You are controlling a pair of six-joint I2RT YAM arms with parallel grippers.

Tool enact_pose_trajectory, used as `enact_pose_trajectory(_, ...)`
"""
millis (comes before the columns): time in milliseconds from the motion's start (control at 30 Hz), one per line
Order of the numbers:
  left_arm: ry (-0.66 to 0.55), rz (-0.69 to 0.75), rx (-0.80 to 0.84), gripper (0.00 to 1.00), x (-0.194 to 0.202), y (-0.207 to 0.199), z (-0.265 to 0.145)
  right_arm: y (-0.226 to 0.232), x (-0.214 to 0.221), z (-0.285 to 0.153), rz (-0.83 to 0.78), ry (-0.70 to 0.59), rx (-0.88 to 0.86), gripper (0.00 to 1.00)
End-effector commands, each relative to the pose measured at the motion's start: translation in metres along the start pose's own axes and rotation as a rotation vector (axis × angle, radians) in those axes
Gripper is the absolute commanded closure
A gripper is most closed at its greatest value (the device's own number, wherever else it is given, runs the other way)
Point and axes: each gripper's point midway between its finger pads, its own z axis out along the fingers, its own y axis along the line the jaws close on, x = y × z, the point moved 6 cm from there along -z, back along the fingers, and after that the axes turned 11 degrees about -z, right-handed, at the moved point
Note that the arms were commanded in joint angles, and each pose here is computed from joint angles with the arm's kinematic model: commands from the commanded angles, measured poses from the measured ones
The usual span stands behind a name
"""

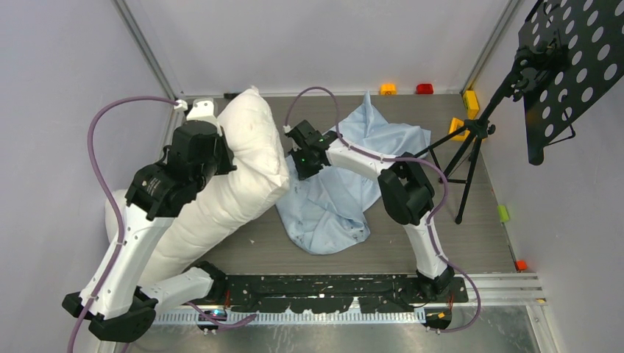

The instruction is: Put the pillow into the pillowcase

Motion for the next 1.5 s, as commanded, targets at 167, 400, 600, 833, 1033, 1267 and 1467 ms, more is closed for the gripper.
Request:
enact_pose_trajectory(167,-0.098,-0.057,0.049,1.0,-0.013,0.006,-0.02,0.065,-0.088,-0.046,0.445,-0.182,-0.427,1.0)
enact_pose_trajectory(400,-0.099,-0.073,0.068,1.0,-0.01,0.008,-0.026,0.069,-0.126,0.013,0.618,-0.27,-0.443,1.0)
enact_pose_trajectory(600,-0.092,-0.089,0.08,1.0,-0.008,0.009,-0.03,0.054,-0.152,0.056,0.665,-0.347,-0.376,1.0)
enact_pose_trajectory(833,-0.073,-0.077,0.061,1.0,-0.002,0.012,-0.027,0.013,-0.166,0.057,0.658,-0.389,-0.395,0.74)
enact_pose_trajectory(1033,-0.067,-0.073,0.046,1.0,0.004,0.014,-0.02,0.008,-0.177,-0.019,0.512,-0.435,-0.422,0.37)
enact_pose_trajectory(1267,-0.076,-0.068,0.015,1.0,0.008,0.022,-0.021,-0.013,-0.132,-0.076,0.43,-0.342,-0.212,0.38)
enact_pose_trajectory(1467,-0.111,-0.078,-0.003,1.0,0.003,0.03,-0.033,0.006,-0.048,-0.08,0.294,-0.229,-0.078,0.46)
